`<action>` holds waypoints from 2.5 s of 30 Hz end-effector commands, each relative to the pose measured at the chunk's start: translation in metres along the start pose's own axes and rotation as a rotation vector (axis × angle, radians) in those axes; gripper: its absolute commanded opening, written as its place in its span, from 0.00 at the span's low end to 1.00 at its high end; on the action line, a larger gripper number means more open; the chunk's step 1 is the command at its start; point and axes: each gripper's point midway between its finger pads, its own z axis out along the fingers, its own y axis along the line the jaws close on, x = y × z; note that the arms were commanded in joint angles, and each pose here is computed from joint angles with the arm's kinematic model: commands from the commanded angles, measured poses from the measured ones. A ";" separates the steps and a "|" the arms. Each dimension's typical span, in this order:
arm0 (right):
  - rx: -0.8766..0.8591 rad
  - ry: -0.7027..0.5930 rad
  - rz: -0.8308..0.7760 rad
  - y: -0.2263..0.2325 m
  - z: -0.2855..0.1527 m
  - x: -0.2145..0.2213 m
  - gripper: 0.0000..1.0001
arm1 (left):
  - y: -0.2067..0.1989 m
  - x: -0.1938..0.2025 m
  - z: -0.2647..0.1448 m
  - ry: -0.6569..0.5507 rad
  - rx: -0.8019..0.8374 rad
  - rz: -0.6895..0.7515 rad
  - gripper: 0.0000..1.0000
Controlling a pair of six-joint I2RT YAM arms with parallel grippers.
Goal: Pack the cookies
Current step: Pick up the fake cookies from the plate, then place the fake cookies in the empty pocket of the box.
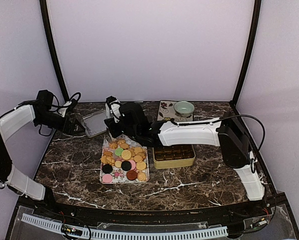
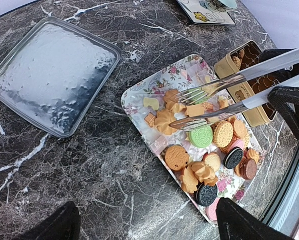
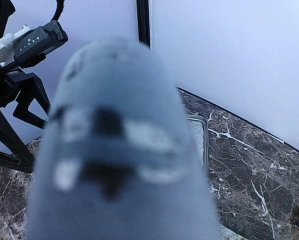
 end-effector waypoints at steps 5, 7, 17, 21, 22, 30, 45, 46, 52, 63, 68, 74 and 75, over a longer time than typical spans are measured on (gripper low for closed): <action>0.021 -0.078 0.012 0.002 0.019 -0.011 0.41 | -0.009 0.001 -0.009 -0.028 0.012 0.018 0.97; 0.020 -0.067 0.011 0.003 0.022 -0.005 0.42 | -0.009 0.001 -0.010 -0.030 0.011 0.024 0.97; 0.022 -0.008 -0.002 0.003 0.026 0.020 0.42 | -0.011 0.000 -0.011 -0.039 0.019 0.027 0.98; 0.024 -0.006 -0.002 0.003 0.018 0.020 0.36 | -0.011 -0.001 -0.010 -0.044 0.026 0.022 0.98; 0.024 -0.007 -0.005 0.004 0.016 0.019 0.35 | -0.011 -0.002 -0.010 -0.046 0.027 0.020 0.98; 0.017 -0.088 -0.003 0.005 -0.006 -0.031 0.33 | -0.011 -0.004 -0.008 -0.052 0.039 0.007 0.98; 0.088 -0.207 0.008 -0.030 -0.088 -0.102 0.32 | -0.002 -0.009 -0.005 -0.042 0.013 -0.005 0.98; 0.114 -0.197 0.009 -0.038 -0.093 -0.098 0.32 | -0.003 -0.010 -0.005 -0.044 0.015 -0.007 0.98; 0.267 -0.155 0.045 -0.102 -0.135 -0.065 0.31 | -0.003 -0.012 -0.007 -0.050 0.013 -0.002 0.98; 0.469 -0.110 0.086 -0.185 -0.197 -0.023 0.31 | -0.005 -0.012 -0.007 -0.056 0.025 -0.003 0.98; 0.510 -0.106 0.076 -0.200 -0.198 -0.020 0.31 | -0.005 -0.011 -0.006 -0.054 0.027 -0.005 0.97; 0.527 -0.092 0.070 -0.207 -0.190 -0.012 0.30 | -0.007 -0.013 -0.008 -0.063 0.028 -0.004 0.98; 0.530 -0.091 0.070 -0.209 -0.189 -0.011 0.30 | -0.007 -0.013 -0.008 -0.064 0.028 -0.004 0.98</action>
